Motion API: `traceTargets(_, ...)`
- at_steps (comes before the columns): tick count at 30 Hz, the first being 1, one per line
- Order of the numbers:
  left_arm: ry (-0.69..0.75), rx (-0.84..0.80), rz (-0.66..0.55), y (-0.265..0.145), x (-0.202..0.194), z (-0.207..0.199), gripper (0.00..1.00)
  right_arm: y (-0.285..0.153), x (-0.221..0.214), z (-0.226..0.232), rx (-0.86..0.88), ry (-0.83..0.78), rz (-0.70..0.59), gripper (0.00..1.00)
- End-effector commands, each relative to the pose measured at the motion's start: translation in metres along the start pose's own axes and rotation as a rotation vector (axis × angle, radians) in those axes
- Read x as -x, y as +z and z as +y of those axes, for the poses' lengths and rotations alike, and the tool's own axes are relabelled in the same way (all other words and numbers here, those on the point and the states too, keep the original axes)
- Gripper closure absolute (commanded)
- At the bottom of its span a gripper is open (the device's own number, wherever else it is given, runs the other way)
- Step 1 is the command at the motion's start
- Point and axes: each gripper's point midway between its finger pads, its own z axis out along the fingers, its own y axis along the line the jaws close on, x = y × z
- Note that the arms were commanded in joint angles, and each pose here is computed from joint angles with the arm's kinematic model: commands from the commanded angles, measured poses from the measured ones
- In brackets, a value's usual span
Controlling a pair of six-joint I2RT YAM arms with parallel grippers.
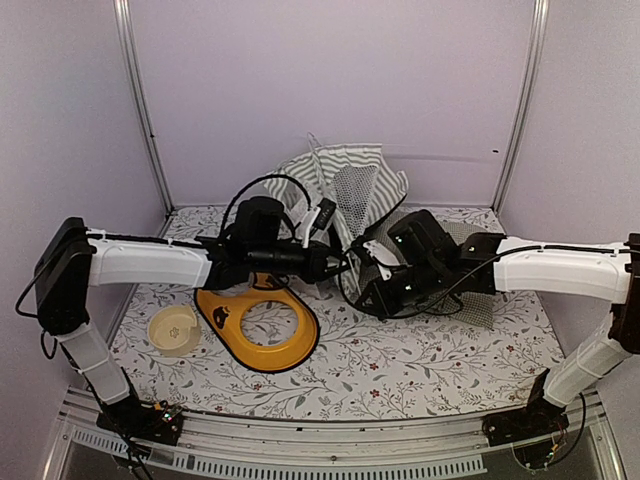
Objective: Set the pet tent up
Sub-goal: Insert the tent pole into the pole socket of the pet tent.
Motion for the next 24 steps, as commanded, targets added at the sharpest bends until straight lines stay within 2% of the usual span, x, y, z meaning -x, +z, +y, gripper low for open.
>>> traceTargets(1, -0.051, -0.309, 0.230, -0.006, -0.056, -0.074, 1.00, -0.052, 0.121, 0.001, -0.055, -0.016, -0.441, 1.00)
traceTargets(8, 0.057, -0.364, 0.187, 0.004, -0.015, -0.100, 1.00, -0.085, 0.133, 0.000, -0.107, -0.035, -0.488, 1.00)
traceTargets(12, 0.033, -0.294, 0.145, 0.008, 0.001, -0.084, 1.00, -0.097, 0.137, -0.002, -0.138, -0.050, -0.506, 1.00)
traceTargets(18, -0.086, -0.216, 0.155, 0.007, 0.000, -0.051, 1.00, -0.079, 0.127, -0.005, -0.130, -0.044, -0.459, 1.00)
traceTargets(24, -0.131, -0.204, 0.163, 0.002, -0.014, -0.043, 1.00, -0.053, 0.123, -0.005, -0.111, -0.047, -0.408, 1.00)
